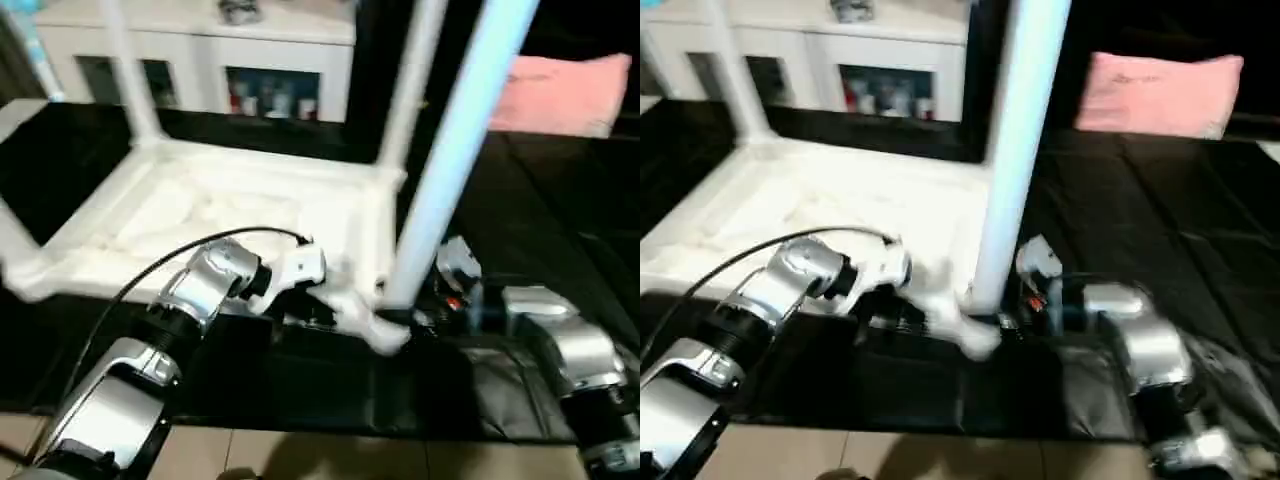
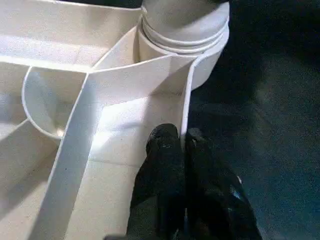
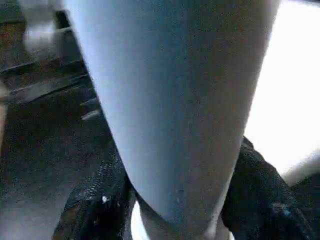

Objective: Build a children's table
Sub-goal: Rotate leg to tighten

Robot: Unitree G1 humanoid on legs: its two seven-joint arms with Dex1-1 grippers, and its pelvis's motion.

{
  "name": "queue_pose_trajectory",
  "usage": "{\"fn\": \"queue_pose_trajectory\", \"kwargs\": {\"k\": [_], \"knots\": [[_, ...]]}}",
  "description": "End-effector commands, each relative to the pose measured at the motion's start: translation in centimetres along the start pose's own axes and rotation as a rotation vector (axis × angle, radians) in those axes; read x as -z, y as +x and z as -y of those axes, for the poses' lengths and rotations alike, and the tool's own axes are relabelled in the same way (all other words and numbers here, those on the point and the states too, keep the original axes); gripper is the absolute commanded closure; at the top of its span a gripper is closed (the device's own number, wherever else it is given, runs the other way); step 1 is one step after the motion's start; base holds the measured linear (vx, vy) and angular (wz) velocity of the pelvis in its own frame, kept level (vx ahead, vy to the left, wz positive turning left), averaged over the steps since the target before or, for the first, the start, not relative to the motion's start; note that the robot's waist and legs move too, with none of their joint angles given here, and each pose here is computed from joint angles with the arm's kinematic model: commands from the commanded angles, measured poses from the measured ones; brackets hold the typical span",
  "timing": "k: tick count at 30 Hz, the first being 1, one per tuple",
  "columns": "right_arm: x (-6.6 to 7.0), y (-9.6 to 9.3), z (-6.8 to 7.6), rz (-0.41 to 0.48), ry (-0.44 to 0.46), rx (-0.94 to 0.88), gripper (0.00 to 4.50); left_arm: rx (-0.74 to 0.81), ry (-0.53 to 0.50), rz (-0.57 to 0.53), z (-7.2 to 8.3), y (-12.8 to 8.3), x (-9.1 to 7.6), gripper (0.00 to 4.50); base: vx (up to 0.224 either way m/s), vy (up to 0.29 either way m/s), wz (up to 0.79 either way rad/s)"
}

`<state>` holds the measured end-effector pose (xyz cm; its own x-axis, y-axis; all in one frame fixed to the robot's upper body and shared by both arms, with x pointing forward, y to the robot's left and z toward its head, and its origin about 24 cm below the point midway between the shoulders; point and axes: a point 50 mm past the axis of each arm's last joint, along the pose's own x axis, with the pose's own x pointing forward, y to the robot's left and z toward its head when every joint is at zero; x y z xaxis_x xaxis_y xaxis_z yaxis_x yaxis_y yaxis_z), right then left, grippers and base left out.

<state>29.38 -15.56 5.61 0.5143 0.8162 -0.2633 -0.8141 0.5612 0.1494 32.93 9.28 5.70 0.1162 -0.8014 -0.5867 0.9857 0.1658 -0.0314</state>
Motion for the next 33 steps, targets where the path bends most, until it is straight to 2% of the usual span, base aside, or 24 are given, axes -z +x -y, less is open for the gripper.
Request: {"fn": "queue_pose_trajectory", "kwargs": {"k": [1,2,4,5,6,11,12,19,20,21,22,24,25,26,28,29,31,33], "knots": [[1.0,2.5,-1.8,-0.04,0.047,0.023,2.45,-0.167,-0.057,0.095,-0.7,0.6,-2.1,4.5,0.0,0.0,0.0],[1.0,2.5,-1.8,-0.04,0.047,0.025,2.47,-0.168,-0.058,0.096,-0.7,0.6,-2.1,4.5,0.0,0.0,0.0],[0.9,4.1,-1.9,-0.043,0.124,0.163,2.49,-0.227,-0.101,0.119,-0.7,1.7,-3.1,4.5,0.0,0.0,0.0],[0.9,4.5,-1.8,-0.043,0.132,0.191,2.51,-0.239,-0.105,0.121,-0.7,1.9,-3.3,4.5,0.0,0.0,0.0],[0.6,5.5,-1.7,-0.043,0.156,0.286,2.52,-0.278,-0.118,0.124,-0.7,2.6,-4.1,4.5,0.0,0.0,0.0],[-0.3,7.7,-1.2,-0.048,0.18,0.483,2.52,-0.375,-0.123,0.131,-1.0,3.7,-5.4,4.5,0.0,0.0,0.0],[-0.4,7.8,-1.2,-0.032,0.195,0.495,1.98,-0.372,-0.107,0.12,-1.1,3.7,-5.2,4.5,0.0,0.0,0.0],[-0.6,7.0,-1.0,0.004,0.206,0.504,1.36,-0.353,-0.069,0.089,-1.1,3.2,-4.1,4.5,0.0,0.0,0.0],[-0.6,6.6,-0.9,0.012,0.191,0.493,1.3,-0.34,-0.065,0.079,-1.1,3.1,-3.8,4.5,0.0,0.0,0.0],[-0.5,5.2,-0.7,0.03,0.129,0.428,1.18,-0.284,-0.039,0.066,-0.9,2.6,-3.0,4.5,0.0,0.0,0.0],[-0.5,5.2,-0.7,0.03,0.129,0.428,1.05,-0.284,-0.039,0.066,-0.9,2.6,-3.0,4.5,0.0,0.0,0.0],[-0.4,3.8,-0.4,0.038,0.093,0.372,0.84,-0.233,-0.011,0.058,-0.8,2.2,-2.4,4.5,0.0,0.0,0.0],[-0.5,2.2,0.2,0.047,0.065,0.325,0.74,-0.17,0.049,0.057,-0.6,1.7,-2.0,4.5,0.0,0.0,0.0],[-0.5,2.2,0.2,0.047,0.065,0.325,0.74,-0.17,0.049,0.057,-0.6,1.7,-2.0,4.5,0.0,0.0,0.0],[-1.0,-0.6,0.9,0.062,-0.001,0.199,0.51,-0.04,0.111,0.037,0.0,0.9,-1.0,4.5,0.0,0.0,0.0],[-1.0,-0.7,0.9,0.063,-0.004,0.193,0.51,-0.034,0.115,0.036,0.1,0.8,-1.0,4.5,0.0,0.0,0.0],[-1.3,-2.2,1.1,0.053,-0.042,0.104,0.36,0.053,0.165,0.002,0.5,0.3,-0.3,4.5,0.0,0.0,0.0],[-1.3,-3.2,1.4,0.012,-0.074,0.048,0.13,0.112,0.21,-0.014,0.7,0.0,0.0,4.5,0.0,0.0,0.0]]}}
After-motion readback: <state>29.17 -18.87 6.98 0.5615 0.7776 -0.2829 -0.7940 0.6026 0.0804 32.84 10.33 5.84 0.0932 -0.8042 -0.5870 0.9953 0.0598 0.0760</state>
